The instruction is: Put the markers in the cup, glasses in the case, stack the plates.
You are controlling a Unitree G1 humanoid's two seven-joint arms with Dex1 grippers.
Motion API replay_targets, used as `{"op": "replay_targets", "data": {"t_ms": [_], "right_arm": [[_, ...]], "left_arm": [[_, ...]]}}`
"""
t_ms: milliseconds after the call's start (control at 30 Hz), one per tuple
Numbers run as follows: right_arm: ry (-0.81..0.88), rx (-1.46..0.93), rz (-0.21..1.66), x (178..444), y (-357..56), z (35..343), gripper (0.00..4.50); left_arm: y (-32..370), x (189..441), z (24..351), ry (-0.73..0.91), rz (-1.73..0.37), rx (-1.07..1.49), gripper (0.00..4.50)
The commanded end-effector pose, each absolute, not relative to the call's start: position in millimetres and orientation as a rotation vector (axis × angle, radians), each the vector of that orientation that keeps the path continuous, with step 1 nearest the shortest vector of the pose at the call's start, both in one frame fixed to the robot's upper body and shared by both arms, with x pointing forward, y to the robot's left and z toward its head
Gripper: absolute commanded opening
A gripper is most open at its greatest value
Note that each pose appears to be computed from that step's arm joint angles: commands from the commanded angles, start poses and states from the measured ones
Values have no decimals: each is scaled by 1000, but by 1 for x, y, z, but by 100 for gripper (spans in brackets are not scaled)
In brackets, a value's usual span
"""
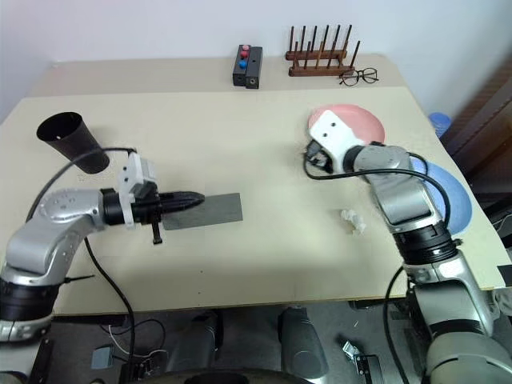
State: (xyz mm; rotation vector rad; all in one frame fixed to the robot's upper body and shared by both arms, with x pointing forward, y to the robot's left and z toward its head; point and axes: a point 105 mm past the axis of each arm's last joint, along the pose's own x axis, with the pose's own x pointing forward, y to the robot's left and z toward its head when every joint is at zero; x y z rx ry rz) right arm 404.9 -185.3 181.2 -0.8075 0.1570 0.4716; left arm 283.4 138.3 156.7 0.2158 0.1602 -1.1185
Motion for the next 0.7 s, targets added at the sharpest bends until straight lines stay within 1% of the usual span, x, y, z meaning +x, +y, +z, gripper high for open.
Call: {"op": "replay_targets", "data": {"t_ms": [33,133,233,433,500,600,633,700], "right_arm": [[105,-929,442,420,-191,183,249],[137,-973,421,433,-201,168,249],[165,-987,421,440,-207,159,249],[194,-983,384,449,-217,150,249],[205,-986,375,449,-220,146,191],[215,-991,357,449,-225,142,75],[217,-986,352,449,-227,141,15],[216,-978,345,448,-228,140,6]], "left_arm": [[135,281,170,102,-1095,199,3],[129,276,169,84,-1094,177,3],[126,275,171,70,-1085,163,3],[126,273,171,62,-1072,155,3],[125,273,172,54,-1068,150,0],[126,275,174,35,-1059,130,0],[125,276,175,33,-1060,126,0],[125,276,175,31,-1064,123,0]]}}
